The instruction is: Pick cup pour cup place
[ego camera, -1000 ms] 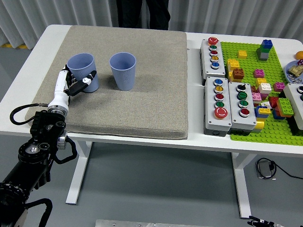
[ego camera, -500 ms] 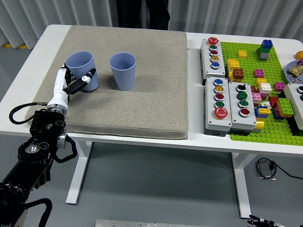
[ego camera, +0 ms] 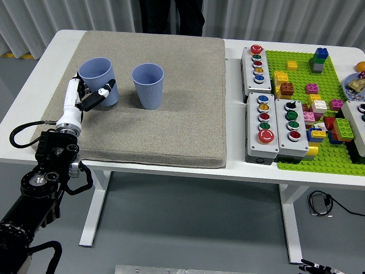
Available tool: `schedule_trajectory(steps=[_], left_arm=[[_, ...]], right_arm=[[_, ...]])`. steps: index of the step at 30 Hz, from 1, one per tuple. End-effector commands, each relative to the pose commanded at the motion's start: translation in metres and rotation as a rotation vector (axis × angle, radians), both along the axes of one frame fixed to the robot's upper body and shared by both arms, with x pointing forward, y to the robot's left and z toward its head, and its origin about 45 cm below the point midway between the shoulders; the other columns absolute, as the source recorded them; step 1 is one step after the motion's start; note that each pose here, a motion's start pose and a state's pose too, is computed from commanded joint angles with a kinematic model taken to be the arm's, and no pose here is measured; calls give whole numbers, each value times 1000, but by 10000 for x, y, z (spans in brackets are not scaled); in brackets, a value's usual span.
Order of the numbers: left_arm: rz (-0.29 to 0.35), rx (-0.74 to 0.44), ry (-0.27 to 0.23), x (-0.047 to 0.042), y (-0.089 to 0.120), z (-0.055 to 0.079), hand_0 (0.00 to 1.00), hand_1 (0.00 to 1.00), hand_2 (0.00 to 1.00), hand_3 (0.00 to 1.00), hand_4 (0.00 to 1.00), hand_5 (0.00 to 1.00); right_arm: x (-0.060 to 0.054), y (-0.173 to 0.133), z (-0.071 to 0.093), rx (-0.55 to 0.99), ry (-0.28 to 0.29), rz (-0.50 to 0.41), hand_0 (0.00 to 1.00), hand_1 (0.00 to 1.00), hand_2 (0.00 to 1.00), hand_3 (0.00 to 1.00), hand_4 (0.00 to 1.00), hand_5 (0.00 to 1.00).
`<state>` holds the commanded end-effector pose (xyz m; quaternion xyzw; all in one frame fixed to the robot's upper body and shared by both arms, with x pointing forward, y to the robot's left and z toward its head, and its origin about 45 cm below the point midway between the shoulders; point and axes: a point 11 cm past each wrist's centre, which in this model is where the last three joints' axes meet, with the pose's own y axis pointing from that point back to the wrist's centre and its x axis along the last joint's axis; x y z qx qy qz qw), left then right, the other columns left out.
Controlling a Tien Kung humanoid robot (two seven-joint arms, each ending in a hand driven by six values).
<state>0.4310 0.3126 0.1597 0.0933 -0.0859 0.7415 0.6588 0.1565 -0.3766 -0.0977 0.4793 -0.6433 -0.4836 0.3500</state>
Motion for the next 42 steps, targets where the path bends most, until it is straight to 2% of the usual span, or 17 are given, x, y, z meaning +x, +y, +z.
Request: schedule_trajectory(steps=[15, 16, 26, 42], left_arm=[[23, 15, -34, -43, 55, 56, 529, 552, 634, 863, 711, 154], [24, 15, -35, -42, 55, 61, 487, 549, 627, 857, 668, 116], [32, 31, -56, -25, 62, 129, 488, 548, 626, 852, 683, 131], [-6, 319, -97, -5, 92, 443, 500, 550, 635, 856, 689, 138]], right_arm=[[-43, -16, -10, -4, 10, 2, 662, 647, 661, 632, 488, 130], [-41, -16, -9, -4, 9, 2, 661, 647, 660, 632, 488, 131], [-24, -22, -2, -5, 4, -1, 661, 647, 660, 632, 487, 131], [6, -56, 16, -12, -3, -6, 661, 647, 659, 632, 488, 130]])
